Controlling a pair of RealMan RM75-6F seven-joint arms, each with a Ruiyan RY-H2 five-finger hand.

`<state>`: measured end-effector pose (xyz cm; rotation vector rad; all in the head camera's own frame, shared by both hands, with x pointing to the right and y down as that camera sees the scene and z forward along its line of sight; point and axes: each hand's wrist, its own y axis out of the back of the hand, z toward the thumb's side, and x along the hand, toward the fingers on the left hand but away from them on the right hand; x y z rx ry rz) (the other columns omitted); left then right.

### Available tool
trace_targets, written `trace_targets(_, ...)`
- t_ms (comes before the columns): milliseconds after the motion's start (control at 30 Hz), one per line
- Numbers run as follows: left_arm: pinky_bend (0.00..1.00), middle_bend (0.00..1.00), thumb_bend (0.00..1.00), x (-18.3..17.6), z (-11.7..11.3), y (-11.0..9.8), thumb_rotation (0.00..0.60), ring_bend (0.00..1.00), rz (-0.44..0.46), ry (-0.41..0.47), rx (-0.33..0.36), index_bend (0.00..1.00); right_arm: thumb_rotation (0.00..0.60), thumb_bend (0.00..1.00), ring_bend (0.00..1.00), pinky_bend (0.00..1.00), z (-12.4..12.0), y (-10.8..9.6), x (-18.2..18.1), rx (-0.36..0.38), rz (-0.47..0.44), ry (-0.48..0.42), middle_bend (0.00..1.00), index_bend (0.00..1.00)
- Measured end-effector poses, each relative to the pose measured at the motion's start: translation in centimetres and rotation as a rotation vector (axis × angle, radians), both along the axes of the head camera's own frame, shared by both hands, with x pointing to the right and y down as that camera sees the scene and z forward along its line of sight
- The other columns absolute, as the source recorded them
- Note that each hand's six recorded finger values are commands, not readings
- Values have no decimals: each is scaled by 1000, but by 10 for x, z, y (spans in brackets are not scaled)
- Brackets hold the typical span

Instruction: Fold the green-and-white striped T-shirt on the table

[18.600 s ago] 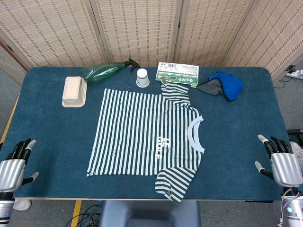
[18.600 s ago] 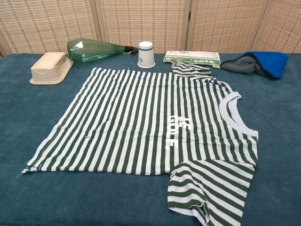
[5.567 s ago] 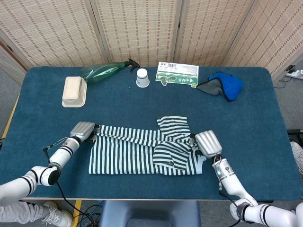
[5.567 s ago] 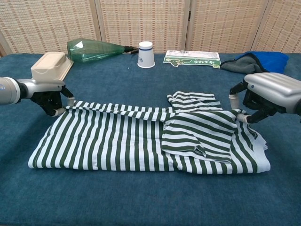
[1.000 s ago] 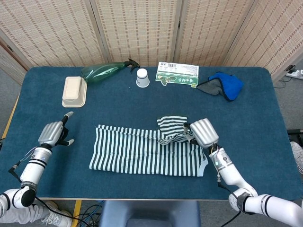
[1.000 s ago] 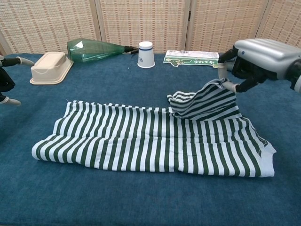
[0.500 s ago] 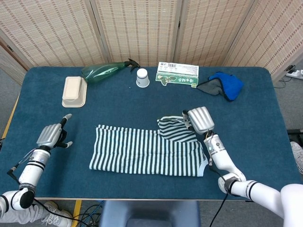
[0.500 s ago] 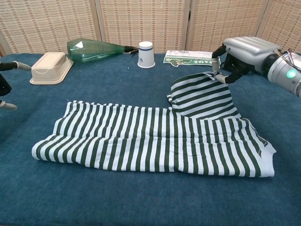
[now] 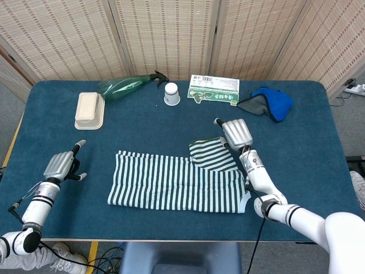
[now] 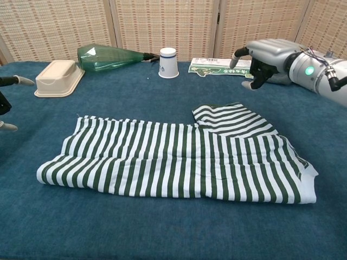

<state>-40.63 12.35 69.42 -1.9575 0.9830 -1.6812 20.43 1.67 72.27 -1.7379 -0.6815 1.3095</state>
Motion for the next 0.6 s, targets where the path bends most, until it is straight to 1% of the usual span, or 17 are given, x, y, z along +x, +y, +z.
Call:
trace_targets(133,1000,895,252,0,0,1,600,839,-4,3,-2,0,600,374,1000,1000,4,-2,-5,-28,-4,18,963,248)
trace_targets(233,1000,895,251,0,1,2,600,839,-4,4,-6,0,600,374,1000,1000,11,0,-10,-66,-16,38,963,248)
trace_targets(367,1000,895,251,-1,3,5,600,839,-4,2,-18,0,600,374,1000,1000,21,3,-20,-116,-53,77,963,248)
trace_targets(600,1000,894,251,-4,5,9,600,839,-12,2,-29,0,600,374,1000,1000,33,2,-32,-167,-99,133,963,248)
